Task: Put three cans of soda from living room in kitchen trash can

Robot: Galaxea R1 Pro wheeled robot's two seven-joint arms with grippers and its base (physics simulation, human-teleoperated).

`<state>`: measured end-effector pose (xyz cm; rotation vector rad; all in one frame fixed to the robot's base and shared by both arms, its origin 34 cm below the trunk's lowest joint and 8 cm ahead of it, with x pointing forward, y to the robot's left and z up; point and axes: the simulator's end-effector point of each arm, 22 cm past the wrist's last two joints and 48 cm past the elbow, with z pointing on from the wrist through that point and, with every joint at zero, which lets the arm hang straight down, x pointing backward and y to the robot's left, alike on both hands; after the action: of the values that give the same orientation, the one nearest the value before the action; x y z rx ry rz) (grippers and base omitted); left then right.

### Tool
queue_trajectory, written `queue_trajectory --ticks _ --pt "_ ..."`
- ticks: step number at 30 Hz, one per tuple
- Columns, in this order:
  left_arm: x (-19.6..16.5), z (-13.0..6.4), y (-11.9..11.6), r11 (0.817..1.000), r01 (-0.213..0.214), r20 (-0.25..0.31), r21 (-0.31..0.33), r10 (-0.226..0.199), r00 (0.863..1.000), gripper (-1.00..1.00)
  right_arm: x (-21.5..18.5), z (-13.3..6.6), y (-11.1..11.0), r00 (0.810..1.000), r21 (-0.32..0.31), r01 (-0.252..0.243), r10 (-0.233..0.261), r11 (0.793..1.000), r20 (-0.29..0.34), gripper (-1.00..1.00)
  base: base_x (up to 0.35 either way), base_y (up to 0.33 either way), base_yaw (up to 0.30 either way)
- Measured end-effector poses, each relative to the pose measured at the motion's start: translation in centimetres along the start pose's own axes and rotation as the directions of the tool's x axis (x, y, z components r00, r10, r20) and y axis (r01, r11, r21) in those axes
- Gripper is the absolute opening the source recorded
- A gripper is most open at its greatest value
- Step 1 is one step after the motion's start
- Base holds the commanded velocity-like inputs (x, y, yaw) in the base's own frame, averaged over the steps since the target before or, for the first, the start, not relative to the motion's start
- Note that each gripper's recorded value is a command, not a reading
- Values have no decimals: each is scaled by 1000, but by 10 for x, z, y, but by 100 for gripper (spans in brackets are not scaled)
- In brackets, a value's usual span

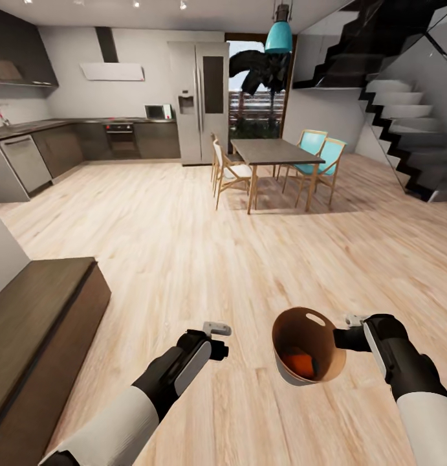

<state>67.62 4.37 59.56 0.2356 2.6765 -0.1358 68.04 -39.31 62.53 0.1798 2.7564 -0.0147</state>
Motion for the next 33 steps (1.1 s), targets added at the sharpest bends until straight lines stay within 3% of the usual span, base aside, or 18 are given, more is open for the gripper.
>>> queue_trajectory --ticks 12,33 --pt "-1 -1 1 1000 1 2 -2 -1 1000 100 -3 -3 9 1000 -47 -2 3 999 7 -100 347 0 -286" --pt "1 1 2 1000 0 -18 19 0 1000 100 -7 -10 5 1000 -40 11 -10 999 21 -100 347 0 -275"
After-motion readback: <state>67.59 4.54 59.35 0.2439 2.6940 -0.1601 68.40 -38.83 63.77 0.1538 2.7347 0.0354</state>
